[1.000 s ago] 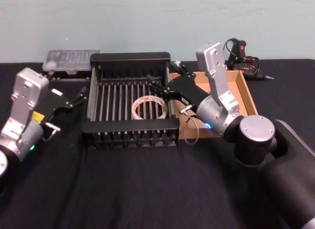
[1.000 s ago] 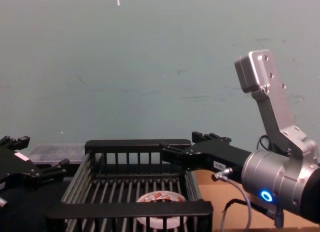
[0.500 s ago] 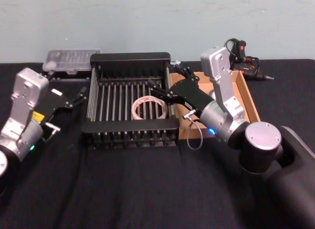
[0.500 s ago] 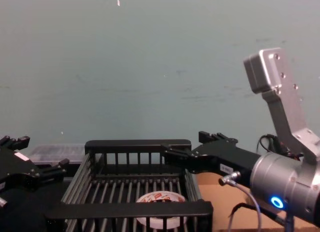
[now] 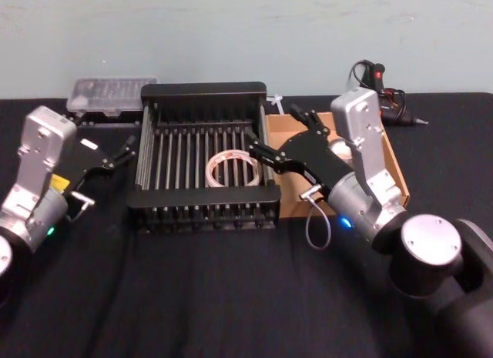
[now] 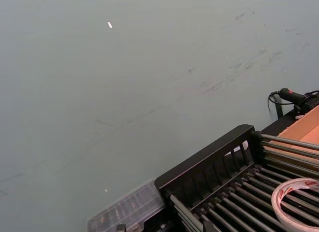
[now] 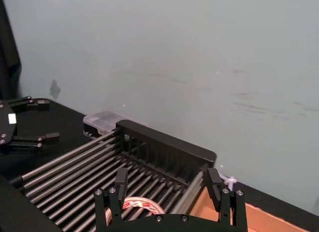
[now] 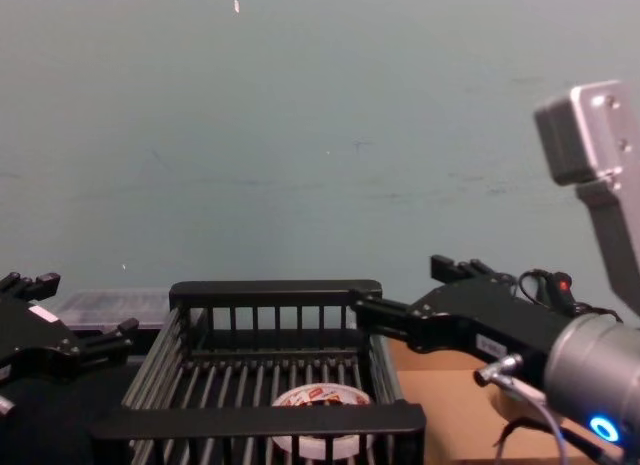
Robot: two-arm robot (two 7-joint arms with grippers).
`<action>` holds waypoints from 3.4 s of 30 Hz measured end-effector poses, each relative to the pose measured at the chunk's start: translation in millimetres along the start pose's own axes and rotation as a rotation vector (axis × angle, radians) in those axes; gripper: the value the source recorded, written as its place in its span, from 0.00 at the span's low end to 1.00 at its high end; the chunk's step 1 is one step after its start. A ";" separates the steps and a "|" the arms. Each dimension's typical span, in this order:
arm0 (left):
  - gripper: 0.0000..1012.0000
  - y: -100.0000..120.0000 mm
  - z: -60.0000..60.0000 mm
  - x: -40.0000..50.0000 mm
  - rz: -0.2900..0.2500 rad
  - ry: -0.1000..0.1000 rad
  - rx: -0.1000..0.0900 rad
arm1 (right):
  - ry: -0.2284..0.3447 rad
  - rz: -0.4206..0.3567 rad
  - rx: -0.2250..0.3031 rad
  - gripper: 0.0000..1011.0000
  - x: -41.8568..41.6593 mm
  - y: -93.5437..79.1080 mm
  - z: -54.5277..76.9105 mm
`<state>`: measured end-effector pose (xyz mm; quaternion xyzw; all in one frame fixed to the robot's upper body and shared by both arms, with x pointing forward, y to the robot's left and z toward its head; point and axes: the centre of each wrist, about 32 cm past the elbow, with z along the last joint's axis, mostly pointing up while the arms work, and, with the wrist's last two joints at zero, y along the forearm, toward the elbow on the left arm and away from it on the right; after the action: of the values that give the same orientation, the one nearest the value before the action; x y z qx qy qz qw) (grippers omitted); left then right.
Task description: Pick up the white tape and place it into the black box , Pick up the silver tape and place it into the brown box.
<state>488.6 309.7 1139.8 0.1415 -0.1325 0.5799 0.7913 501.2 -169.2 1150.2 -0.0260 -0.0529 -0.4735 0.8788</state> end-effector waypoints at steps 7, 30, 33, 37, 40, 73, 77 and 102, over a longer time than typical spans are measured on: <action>0.99 0.0 0.0 0.0 0.000 0.000 0.000 | 0.012 -0.061 0.022 0.99 -1.5 -14.2 -1.7; 0.99 0.0 0.0 -0.1 0.000 0.000 0.000 | 0.075 -0.238 0.028 0.99 3.1 -35.4 -23.6; 0.99 0.0 0.0 -0.1 0.000 0.000 0.000 | 0.079 -0.253 0.019 0.99 3.2 -35.8 -28.6; 0.99 0.0 0.0 0.0 0.000 0.000 0.000 | 0.084 -0.279 0.009 0.99 3.3 -37.2 -35.3; 0.99 0.0 0.0 0.0 0.000 0.000 0.000 | 0.087 -0.292 0.001 0.99 3.4 -38.8 -39.4; 0.99 0.0 0.0 0.0 0.000 0.000 0.000 | 0.091 -0.305 -0.021 0.99 4.1 -42.8 -46.1; 0.99 0.0 0.0 0.0 0.000 0.000 0.000 | 0.091 -0.305 -0.021 0.99 4.1 -42.7 -46.0; 0.99 0.0 0.0 0.0 0.000 0.000 0.000 | 0.091 -0.306 -0.021 0.99 4.1 -42.8 -46.1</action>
<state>488.6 309.7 1139.8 0.1415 -0.1324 0.5799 0.7913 470.9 -200.5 1104.7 -0.0055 -0.0114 -0.6030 0.7977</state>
